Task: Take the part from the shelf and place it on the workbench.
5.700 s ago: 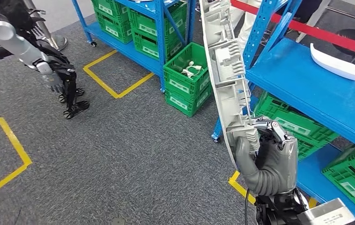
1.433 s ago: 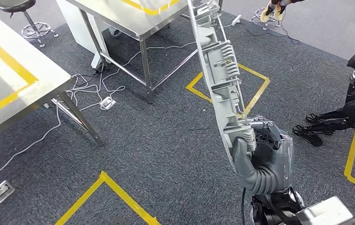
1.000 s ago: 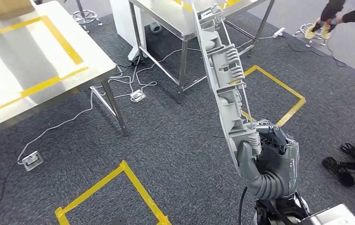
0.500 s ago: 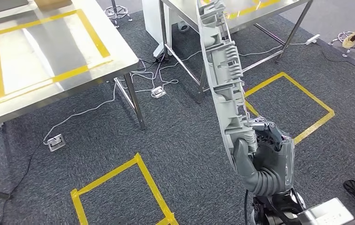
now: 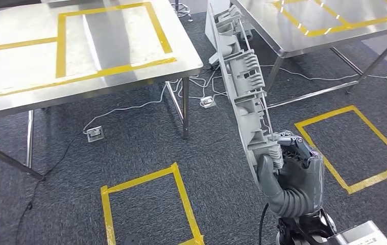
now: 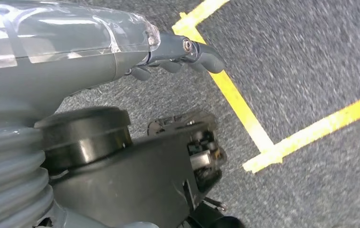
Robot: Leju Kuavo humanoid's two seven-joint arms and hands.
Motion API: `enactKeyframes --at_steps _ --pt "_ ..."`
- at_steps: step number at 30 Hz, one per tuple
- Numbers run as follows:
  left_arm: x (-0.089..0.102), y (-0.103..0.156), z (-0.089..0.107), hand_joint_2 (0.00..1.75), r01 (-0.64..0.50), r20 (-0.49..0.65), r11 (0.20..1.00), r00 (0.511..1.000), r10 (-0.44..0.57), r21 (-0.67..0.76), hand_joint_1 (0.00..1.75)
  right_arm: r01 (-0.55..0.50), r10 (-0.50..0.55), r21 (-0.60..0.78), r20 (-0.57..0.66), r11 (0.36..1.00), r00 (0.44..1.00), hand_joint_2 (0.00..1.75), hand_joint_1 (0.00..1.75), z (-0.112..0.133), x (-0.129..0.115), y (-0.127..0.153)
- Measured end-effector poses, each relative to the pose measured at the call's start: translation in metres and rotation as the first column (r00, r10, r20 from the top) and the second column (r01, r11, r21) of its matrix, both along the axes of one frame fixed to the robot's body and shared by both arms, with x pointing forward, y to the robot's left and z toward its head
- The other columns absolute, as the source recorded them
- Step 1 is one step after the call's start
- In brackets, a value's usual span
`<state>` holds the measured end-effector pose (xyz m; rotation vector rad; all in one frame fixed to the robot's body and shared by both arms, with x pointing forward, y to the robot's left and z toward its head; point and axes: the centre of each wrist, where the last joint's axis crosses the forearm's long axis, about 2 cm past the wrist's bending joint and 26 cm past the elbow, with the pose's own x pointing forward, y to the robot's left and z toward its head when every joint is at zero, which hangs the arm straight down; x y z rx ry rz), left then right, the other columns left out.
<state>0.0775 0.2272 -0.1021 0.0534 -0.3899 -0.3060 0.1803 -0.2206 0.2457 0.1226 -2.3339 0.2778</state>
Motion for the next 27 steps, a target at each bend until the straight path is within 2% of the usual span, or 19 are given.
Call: enactKeyframes --at_steps 14,20,27 --pt "-0.001 -0.001 0.000 1.75 0.004 0.001 1.000 1.000 -0.004 -0.002 0.00 -0.011 0.011 -0.003 0.002 1.000 1.000 1.75 1.75 0.001 0.001 0.000" --pt "0.001 0.002 0.000 1.75 -0.010 0.040 1.000 0.999 0.009 0.018 0.00 -0.063 0.063 -0.007 -0.017 0.998 0.998 1.75 1.75 0.003 0.005 0.003" --pt "0.001 0.009 -0.001 1.75 -0.052 -0.009 0.998 0.999 0.052 0.039 0.00 -0.108 0.106 0.049 0.036 0.993 0.994 1.75 1.75 0.002 0.013 0.007"
